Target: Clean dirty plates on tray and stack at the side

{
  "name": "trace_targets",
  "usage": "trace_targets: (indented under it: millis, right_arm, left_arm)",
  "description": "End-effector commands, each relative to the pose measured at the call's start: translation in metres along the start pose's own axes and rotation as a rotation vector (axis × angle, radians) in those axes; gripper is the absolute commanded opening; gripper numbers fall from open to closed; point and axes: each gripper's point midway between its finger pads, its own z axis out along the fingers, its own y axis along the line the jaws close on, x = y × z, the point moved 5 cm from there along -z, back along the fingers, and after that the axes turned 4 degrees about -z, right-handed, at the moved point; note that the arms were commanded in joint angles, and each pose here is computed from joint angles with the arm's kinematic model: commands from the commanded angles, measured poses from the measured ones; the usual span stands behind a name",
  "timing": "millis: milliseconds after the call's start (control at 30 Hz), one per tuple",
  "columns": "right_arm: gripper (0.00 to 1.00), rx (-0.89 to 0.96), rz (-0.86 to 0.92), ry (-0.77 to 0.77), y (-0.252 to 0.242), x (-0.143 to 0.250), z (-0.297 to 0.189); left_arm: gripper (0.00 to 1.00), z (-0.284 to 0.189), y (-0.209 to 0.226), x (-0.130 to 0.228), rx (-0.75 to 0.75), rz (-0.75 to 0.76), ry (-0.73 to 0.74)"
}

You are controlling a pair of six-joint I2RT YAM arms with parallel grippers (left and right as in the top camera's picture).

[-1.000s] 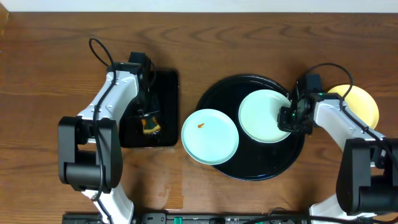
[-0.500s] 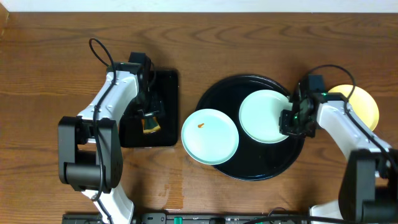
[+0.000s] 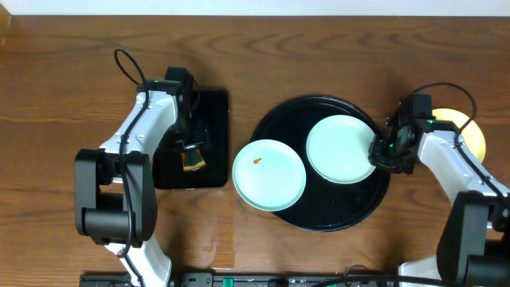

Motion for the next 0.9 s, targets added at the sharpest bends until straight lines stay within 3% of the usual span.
trace_targets:
  millis: [0, 200, 433, 867]
  right_arm:
    - [0.23, -0.014, 0.053, 0.03, -0.002, 0.002, 0.014]
    - [0.01, 0.012, 0.053, -0.002, -0.006, -0.007, 0.022]
    - [0.01, 0.021, -0.095, -0.126, 0.001, -0.03, -0.008]
    - [0.01, 0.371, -0.216, -0.486, 0.012, -0.041, -0.108]
  left_arm:
    - [0.82, -0.003, 0.003, -0.002, -0.013, -0.005, -0.01]
    - [0.82, -0.003, 0.003, -0.002, -0.013, -0.005, -0.01]
    - [0.82, -0.003, 0.003, -0.002, -0.013, -0.005, -0.01]
    - [0.82, -0.003, 0.003, -0.002, -0.013, -0.005, -0.01]
